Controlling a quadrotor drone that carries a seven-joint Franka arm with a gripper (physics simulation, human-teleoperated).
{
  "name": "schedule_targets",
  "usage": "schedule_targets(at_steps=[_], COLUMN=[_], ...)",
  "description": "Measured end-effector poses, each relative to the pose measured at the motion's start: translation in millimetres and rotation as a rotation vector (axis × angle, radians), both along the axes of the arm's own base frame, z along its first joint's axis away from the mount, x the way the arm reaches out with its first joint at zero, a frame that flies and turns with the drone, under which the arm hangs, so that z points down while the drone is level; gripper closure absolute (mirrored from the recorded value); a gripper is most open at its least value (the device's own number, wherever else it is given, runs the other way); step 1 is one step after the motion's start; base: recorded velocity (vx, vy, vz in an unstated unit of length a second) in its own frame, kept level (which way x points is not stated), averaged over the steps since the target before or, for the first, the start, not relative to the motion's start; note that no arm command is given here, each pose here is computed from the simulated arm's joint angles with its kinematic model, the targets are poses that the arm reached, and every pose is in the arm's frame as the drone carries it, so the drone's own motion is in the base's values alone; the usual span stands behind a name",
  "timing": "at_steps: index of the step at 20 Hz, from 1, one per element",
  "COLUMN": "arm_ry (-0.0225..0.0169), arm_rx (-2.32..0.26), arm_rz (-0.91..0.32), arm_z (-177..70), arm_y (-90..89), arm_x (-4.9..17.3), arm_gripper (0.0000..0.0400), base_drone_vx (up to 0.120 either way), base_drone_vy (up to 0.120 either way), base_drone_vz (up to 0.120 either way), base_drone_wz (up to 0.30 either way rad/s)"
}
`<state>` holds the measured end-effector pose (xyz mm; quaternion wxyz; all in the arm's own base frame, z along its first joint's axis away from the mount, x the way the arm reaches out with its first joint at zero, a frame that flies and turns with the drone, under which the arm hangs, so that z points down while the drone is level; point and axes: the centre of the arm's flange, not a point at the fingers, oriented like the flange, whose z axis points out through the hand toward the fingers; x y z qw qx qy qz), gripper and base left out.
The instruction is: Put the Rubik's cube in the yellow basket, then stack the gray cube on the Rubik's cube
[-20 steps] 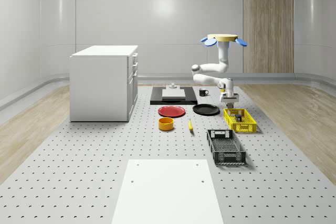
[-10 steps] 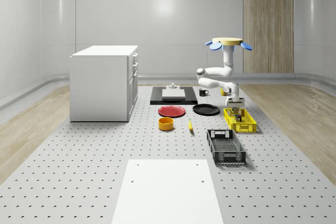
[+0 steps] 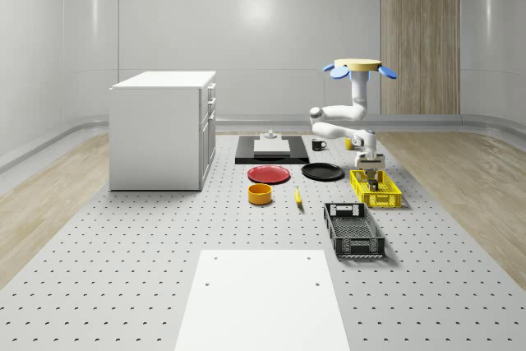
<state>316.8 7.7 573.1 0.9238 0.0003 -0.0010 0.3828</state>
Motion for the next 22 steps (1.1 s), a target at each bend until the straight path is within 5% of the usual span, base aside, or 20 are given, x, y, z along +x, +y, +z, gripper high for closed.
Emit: schedule_targets(at_steps=[14,18,22], arm_ry=[-0.0001,-0.0001,-0.0001], arm_rx=[0.000,0.000,0.000], arm_rz=[0.000,0.000,0.000], arm_z=[9.9,9.7,-2.1], arm_y=[-14.3,-15.1,-15.4], arm_x=[0.0,0.0,0.0], arm_gripper=[0.0150,0.0065,0.0024], base_drone_vx=[0.000,0.000,0.000], base_drone_vy=[0.000,0.000,0.000], base_drone_vz=[0.000,0.000,0.000], base_drone_wz=[0.000,0.000,0.000])
